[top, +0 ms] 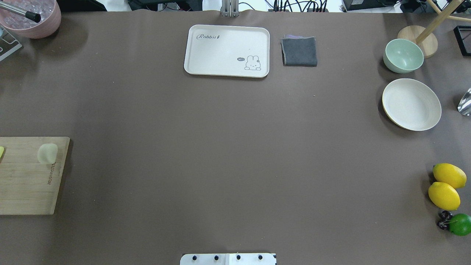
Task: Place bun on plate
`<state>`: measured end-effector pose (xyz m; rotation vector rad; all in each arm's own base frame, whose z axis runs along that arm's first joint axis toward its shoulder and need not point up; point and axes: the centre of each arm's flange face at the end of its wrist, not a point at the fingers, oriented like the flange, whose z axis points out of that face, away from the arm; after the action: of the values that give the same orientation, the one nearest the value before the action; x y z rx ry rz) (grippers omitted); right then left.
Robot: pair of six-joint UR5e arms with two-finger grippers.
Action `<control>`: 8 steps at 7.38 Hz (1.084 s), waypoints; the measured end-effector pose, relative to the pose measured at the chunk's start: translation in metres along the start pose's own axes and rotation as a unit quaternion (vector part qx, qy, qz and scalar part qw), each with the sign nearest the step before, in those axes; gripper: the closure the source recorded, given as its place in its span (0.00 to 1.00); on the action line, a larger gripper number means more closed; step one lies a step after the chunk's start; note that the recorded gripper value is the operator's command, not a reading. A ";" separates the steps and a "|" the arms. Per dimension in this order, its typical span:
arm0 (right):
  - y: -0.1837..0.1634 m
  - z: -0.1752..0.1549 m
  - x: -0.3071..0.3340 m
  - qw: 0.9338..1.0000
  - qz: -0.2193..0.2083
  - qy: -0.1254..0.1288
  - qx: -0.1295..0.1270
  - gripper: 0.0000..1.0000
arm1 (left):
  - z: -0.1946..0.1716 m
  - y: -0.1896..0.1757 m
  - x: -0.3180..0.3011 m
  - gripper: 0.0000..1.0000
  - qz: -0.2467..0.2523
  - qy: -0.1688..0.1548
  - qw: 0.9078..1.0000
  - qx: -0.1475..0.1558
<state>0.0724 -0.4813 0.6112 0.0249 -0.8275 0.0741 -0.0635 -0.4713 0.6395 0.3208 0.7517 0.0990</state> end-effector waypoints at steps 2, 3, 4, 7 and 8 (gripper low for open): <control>0.000 0.000 0.000 1.000 -0.001 0.001 0.001 0.00 | 0.002 0.001 -0.002 0.02 -0.002 0.000 1.000 -0.002; 0.001 0.000 0.000 1.000 -0.001 0.001 0.000 0.00 | 0.003 0.003 -0.003 0.02 -0.003 0.001 1.000 -0.003; 0.002 0.000 0.000 1.000 -0.003 0.001 0.000 0.00 | 0.003 0.005 -0.004 0.02 -0.003 0.001 1.000 -0.003; 0.003 0.001 0.001 1.000 -0.005 0.000 -0.001 0.00 | 0.001 0.003 -0.002 0.02 0.001 0.004 1.000 0.002; 0.003 0.000 0.001 1.000 -0.004 0.000 0.000 0.00 | 0.002 0.003 -0.002 0.02 0.001 0.005 1.000 0.001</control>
<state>0.0724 -0.4786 0.6121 0.0276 -0.8266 0.0658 -0.0637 -0.4689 0.6432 0.3236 0.7607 0.1017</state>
